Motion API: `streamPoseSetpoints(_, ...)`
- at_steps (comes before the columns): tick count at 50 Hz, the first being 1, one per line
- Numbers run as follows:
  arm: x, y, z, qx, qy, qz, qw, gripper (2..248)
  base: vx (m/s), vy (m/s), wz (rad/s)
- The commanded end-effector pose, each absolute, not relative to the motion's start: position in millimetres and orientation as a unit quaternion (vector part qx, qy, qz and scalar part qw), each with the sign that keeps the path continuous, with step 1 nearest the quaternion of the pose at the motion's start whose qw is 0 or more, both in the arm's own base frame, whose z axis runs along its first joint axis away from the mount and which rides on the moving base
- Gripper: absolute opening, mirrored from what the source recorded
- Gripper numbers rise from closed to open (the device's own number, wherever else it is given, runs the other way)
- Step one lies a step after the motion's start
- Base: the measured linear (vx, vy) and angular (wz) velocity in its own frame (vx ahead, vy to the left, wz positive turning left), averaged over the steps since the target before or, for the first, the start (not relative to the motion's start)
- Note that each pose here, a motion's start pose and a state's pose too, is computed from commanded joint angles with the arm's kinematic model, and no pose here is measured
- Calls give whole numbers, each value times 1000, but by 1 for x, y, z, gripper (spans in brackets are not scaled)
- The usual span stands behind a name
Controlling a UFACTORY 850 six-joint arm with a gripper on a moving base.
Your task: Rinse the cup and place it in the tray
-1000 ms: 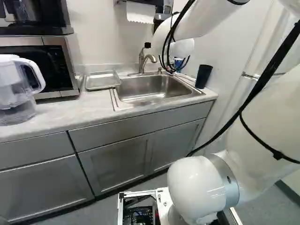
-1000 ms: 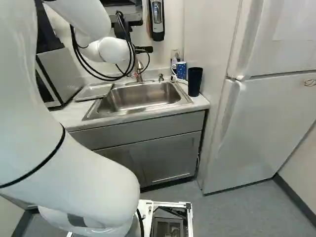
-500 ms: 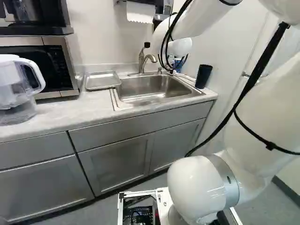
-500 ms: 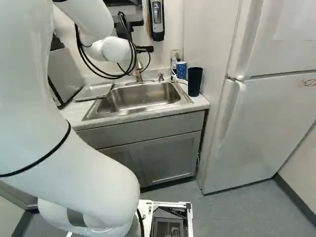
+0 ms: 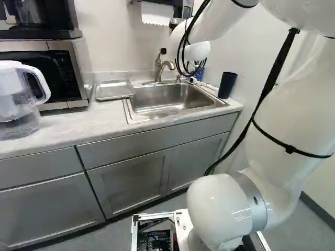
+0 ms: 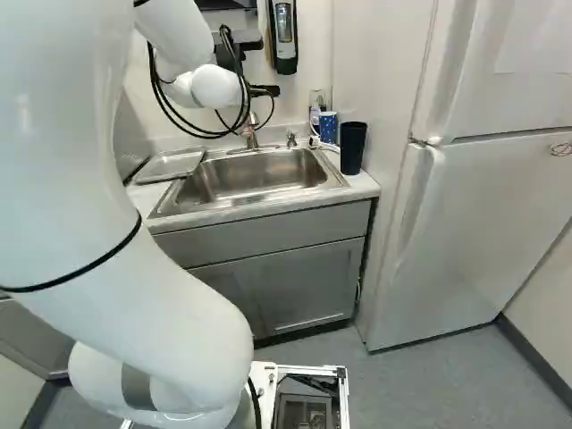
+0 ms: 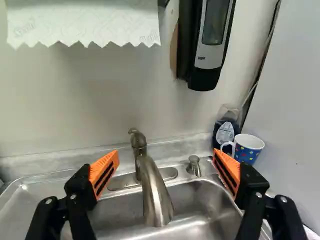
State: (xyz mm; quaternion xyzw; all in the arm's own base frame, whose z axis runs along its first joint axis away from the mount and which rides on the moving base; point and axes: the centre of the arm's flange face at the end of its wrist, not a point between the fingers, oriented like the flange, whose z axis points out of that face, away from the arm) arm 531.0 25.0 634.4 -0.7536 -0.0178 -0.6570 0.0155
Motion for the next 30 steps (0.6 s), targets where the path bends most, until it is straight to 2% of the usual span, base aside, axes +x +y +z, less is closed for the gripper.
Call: streamPoseSetpoints(30,575,26,627,-775,-17,-631,14,247,0,0,0)
